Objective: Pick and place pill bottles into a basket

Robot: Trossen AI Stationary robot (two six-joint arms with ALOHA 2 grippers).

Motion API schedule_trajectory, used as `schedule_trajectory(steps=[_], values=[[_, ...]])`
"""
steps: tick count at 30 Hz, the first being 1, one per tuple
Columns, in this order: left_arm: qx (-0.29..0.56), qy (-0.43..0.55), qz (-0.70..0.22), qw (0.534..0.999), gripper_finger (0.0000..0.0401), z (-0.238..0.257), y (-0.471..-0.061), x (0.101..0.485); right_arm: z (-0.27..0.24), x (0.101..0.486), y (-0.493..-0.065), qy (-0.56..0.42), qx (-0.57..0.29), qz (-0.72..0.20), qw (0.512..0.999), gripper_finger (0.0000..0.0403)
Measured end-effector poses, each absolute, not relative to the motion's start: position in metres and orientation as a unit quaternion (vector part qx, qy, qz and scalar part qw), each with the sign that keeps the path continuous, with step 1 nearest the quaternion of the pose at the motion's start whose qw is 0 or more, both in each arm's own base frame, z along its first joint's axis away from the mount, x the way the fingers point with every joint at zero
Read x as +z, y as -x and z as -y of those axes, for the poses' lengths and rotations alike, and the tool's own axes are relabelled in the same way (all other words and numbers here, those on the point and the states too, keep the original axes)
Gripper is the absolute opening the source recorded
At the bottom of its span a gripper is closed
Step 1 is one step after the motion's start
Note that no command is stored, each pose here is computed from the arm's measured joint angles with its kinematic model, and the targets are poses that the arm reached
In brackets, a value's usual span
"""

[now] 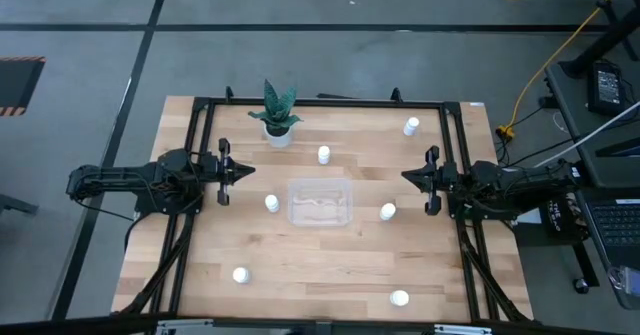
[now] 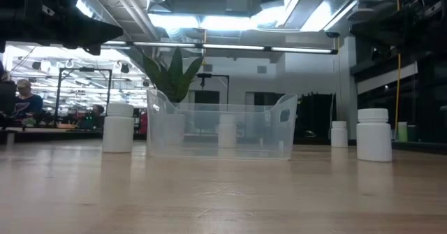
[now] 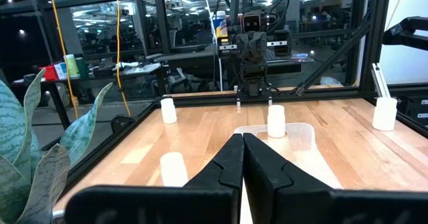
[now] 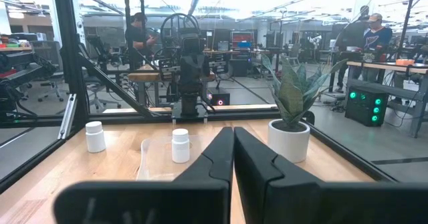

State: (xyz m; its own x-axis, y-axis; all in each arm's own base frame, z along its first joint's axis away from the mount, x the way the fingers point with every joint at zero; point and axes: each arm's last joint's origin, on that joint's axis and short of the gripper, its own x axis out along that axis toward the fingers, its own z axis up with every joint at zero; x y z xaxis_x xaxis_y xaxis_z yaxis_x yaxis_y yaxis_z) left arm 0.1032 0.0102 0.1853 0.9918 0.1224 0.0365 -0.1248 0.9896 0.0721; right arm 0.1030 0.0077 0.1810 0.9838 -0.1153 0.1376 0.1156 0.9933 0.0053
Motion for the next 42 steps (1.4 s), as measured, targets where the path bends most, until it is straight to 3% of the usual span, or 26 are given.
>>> schedule_trajectory(steps=[42], values=[[0.062, -0.033, 0.017, 0.997, 0.0004, -0.0102, -0.1032, 0.1854, -0.0076, 0.181, -0.1029, 0.054, -0.062, 0.066, 0.994, 0.0016]])
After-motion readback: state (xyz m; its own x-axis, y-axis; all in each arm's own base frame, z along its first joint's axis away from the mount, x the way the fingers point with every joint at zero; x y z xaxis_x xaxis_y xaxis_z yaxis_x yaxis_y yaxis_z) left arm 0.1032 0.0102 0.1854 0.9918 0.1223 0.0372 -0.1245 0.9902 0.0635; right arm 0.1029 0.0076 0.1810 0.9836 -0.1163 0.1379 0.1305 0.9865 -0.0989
